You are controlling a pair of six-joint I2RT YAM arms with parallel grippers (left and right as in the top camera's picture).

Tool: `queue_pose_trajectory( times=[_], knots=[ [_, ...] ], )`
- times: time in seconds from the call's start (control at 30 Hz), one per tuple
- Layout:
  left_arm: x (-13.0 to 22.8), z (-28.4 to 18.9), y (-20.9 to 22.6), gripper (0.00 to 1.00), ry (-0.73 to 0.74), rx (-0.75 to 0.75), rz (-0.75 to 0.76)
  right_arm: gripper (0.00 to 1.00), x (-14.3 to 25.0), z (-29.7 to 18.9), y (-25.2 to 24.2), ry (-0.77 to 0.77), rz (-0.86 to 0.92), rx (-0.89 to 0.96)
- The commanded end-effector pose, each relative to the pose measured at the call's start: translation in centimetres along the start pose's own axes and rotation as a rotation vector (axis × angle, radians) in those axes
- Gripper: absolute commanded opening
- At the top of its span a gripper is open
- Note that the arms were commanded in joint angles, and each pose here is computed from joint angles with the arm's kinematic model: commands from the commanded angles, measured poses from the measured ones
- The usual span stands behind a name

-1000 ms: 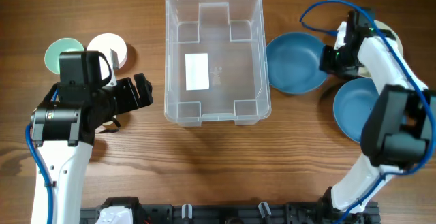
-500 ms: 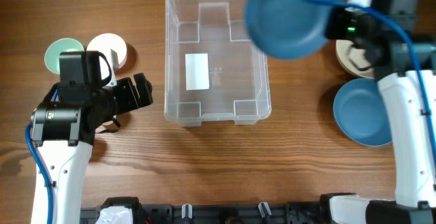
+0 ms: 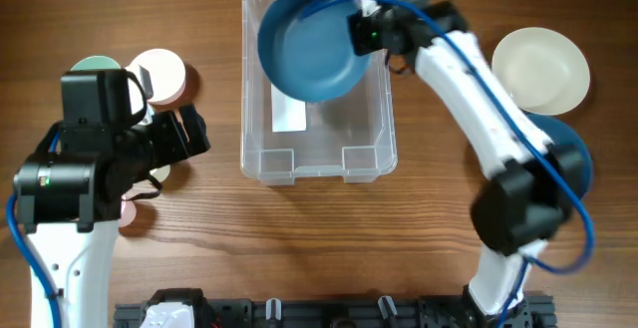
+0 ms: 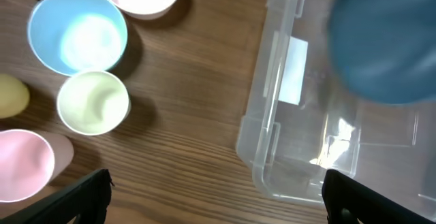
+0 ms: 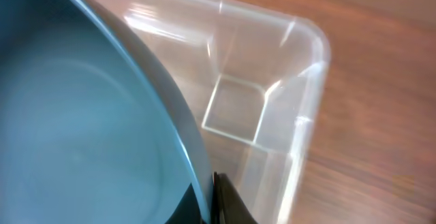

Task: Pack container
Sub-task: 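Lift the blue bowl with the right gripper and lower it into the bin, then release the bowl and move the right gripper to the cream bowl rim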

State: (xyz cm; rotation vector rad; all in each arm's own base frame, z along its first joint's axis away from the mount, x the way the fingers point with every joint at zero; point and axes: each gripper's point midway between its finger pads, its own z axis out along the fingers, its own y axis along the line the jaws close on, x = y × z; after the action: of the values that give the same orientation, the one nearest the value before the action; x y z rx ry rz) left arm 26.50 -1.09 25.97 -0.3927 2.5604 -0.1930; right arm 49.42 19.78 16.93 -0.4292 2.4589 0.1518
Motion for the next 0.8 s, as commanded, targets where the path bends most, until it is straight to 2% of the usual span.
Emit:
queue_pose_trajectory(
  times=[0.0, 0.13, 0.2, 0.23, 0.3, 0.33, 0.43, 0.47, 0.5, 0.6, 0.63, 0.67, 0.77],
  knots=[
    [-0.4, -0.7, 1.4, 1.00, -0.024, -0.080, -0.013, 0.04, 1.0, 3.5, -0.3, 0.031, -0.002, 0.015],
    [-0.5, 0.1, 2.3, 1.00, -0.004, -0.142, 0.014, 0.04, 1.0, 5.1, -0.2, 0.023, 0.023, 0.015],
    [-0.6, 0.4, 2.3, 1.00, 0.006, -0.145, 0.015, 0.09, 0.3, 5.1, -0.2, -0.004, 0.026, 0.010],
    [-0.6, 0.6, 2.3, 1.00, 0.011, -0.147, 0.017, 0.17, 0.3, 5.1, -0.1, -0.008, 0.027, 0.009],
    [-0.6, 0.8, 2.4, 1.00, 0.017, -0.149, 0.017, 0.22, 0.4, 5.1, -0.2, 0.000, 0.026, 0.010],
    [-0.6, 0.8, 2.4, 1.00, 0.017, -0.149, 0.017, 0.29, 0.6, 5.1, -0.2, 0.005, 0.025, 0.011],
    [-0.6, 0.8, 2.4, 1.00, 0.018, -0.149, 0.017, 0.29, 0.8, 4.7, -0.2, 0.018, 0.026, 0.012],
    [-0.6, 0.8, 2.4, 1.00, 0.017, -0.149, 0.017, 0.32, 0.6, 4.0, -0.2, 0.014, 0.025, 0.012],
    [-0.6, 0.8, 2.4, 1.00, 0.018, -0.149, 0.017, 0.35, 0.2, 3.0, -0.3, 0.002, 0.026, 0.015],
    [-0.6, 0.8, 2.4, 1.00, 0.018, -0.149, 0.017, 0.47, -3.1, -4.5, -2.8, -0.125, 0.068, 0.076],
    [-0.6, 0.8, 2.4, 1.00, 0.018, -0.149, 0.017, 0.56, -4.0, -7.4, -5.0, -0.175, 0.135, 0.138],
    [-0.6, 0.8, 2.4, 1.00, 0.018, -0.149, 0.017, 0.61, -4.4, -10.2, -7.4, -0.221, 0.212, 0.195],
    [-0.6, 0.8, 2.4, 1.00, 0.017, -0.149, 0.017, 0.65, -3.1, -17.2, -15.5, -0.297, 0.461, 0.312]
  ],
)
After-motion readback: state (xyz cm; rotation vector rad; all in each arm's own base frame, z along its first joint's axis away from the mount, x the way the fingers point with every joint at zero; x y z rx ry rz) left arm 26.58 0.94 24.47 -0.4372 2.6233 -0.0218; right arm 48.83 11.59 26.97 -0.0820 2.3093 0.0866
